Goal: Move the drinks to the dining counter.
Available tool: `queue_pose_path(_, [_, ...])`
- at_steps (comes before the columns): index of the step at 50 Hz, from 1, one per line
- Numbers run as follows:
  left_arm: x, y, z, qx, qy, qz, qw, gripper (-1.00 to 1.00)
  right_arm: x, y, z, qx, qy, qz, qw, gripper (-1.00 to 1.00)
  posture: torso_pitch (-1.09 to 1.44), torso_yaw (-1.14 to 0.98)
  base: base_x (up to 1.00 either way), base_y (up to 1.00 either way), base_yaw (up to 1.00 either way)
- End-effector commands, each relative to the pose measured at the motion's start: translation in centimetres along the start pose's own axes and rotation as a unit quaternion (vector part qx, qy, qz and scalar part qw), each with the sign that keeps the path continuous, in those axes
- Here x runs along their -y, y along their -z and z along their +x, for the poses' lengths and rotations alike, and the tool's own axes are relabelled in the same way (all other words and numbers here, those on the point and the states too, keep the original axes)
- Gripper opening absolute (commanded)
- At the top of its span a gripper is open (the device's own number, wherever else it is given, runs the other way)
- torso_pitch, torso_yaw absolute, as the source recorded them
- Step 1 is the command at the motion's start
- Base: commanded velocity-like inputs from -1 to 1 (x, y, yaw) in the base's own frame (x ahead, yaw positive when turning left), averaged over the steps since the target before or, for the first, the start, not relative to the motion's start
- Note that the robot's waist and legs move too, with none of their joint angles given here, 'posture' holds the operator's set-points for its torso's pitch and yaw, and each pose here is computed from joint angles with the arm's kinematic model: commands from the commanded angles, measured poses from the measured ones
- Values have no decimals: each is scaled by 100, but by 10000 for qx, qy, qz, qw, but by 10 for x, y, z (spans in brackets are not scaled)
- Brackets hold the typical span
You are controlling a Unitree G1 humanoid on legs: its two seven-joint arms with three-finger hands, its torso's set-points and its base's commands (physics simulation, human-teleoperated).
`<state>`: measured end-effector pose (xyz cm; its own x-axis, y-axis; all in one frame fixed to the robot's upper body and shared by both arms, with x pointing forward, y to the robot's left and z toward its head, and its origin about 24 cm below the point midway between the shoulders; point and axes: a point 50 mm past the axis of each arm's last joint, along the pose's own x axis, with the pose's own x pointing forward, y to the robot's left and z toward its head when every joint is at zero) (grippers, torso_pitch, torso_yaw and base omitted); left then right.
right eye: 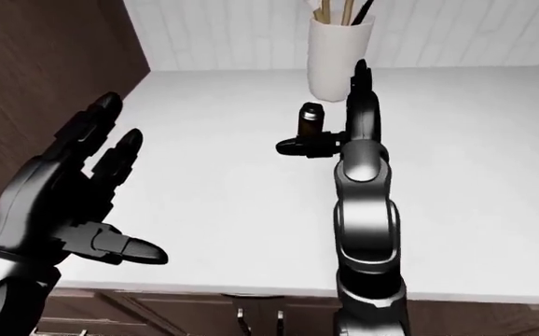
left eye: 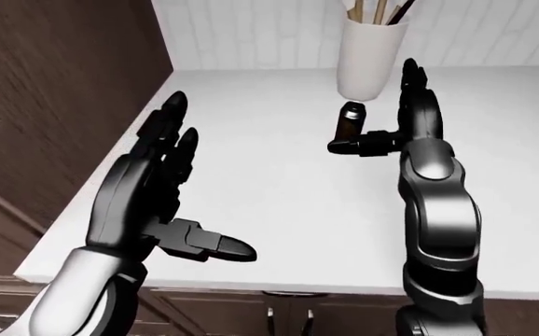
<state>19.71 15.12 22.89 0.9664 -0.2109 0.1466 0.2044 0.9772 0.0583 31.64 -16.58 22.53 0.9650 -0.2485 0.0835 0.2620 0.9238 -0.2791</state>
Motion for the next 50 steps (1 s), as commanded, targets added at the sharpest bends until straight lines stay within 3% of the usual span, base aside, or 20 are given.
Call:
queue_pose_path(1, [-2,-9,-1,308,-88,30,9995,100,-5,-15,0,418,-1,86,9991,100,0,0,0,0,0])
queue_pose_path(13, [-1,-6,0,286,-72,36,9996,100,-23,-16,17,296,-106,49,9995,100,0,0,0,0,0])
queue_pose_path(20, [-1,-5,2,274,-64,40,9996,100,-28,-20,23,166,-243,317,9991,100,0,0,0,0,0])
queue_pose_path(31, [-2,-4,1,266,-73,44,9996,100,-21,-9,37,-71,-28,175,9998,100,0,0,0,0,0])
queue_pose_path(33, [-2,-4,2,269,-70,48,9996,100,-21,-4,38,-112,-7,145,9998,73,0,0,0,0,0])
queue_pose_path(37, [-3,-3,1,268,-77,48,9996,100,-17,3,39,-167,68,62,9998,-6,0,0,0,0,0])
queue_pose_path(39, [-2,-3,1,268,-72,51,9996,100,-16,4,39,-162,94,22,9998,-25,0,0,0,0,0])
queue_pose_path(42, [-3,-3,1,270,-81,50,9996,100,-13,4,40,-159,126,-15,9998,-71,0,0,0,0,0])
queue_pose_path(47, [-3,-3,1,275,-79,50,9996,100,-11,8,42,-178,171,-36,9997,-100,0,0,0,0,0])
queue_pose_path(50, [-3,-4,1,279,-77,49,9996,100,-9,9,42,-173,181,-50,9997,-100,0,0,0,0,0])
